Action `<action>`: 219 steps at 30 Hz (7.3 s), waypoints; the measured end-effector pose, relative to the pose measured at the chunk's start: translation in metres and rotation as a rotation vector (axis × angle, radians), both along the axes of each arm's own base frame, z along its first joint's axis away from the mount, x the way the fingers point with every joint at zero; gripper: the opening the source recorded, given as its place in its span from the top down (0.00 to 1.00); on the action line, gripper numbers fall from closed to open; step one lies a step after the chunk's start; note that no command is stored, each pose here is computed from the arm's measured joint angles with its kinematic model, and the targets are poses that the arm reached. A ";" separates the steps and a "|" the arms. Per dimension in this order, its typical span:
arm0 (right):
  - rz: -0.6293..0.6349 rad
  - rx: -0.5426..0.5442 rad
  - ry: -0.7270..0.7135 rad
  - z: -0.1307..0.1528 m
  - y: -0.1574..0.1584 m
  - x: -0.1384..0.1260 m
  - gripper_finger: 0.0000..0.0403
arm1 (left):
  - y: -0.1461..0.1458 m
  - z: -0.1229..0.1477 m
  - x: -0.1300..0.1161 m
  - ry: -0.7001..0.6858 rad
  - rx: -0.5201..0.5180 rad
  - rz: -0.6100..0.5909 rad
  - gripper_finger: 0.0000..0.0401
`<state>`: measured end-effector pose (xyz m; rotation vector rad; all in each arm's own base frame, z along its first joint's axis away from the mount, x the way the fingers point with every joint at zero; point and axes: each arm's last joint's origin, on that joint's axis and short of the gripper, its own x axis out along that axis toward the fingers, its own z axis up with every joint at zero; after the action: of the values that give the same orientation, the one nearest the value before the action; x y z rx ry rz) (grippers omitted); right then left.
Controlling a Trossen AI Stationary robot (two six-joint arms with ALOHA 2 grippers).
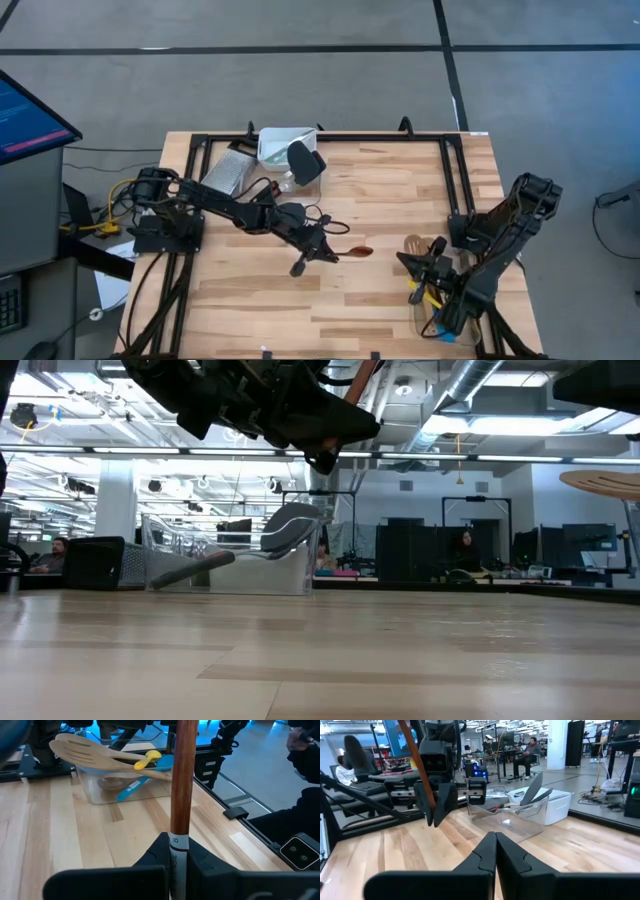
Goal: Pick & Place Kitchen Items
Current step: Put the wooden spoon into the bottom transparent bin
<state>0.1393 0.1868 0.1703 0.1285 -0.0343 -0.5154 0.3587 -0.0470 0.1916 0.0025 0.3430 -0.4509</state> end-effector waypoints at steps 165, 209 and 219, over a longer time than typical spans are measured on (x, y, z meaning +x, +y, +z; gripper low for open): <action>0.533 -0.052 -0.075 0.072 -0.095 0.135 0.81 | 0.006 0.004 0.004 -0.048 0.032 0.197 1.00; 0.491 0.193 0.101 0.102 -0.101 0.074 0.96 | 0.024 0.026 -0.008 -0.041 0.079 0.350 0.76; 0.298 0.334 0.213 0.139 -0.099 0.024 0.96 | 0.033 0.026 -0.007 -0.038 0.077 0.378 0.76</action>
<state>0.1628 0.0874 0.3096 0.3980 0.2768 -0.2309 0.3516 -0.0136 0.2172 0.0211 0.3151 -0.0636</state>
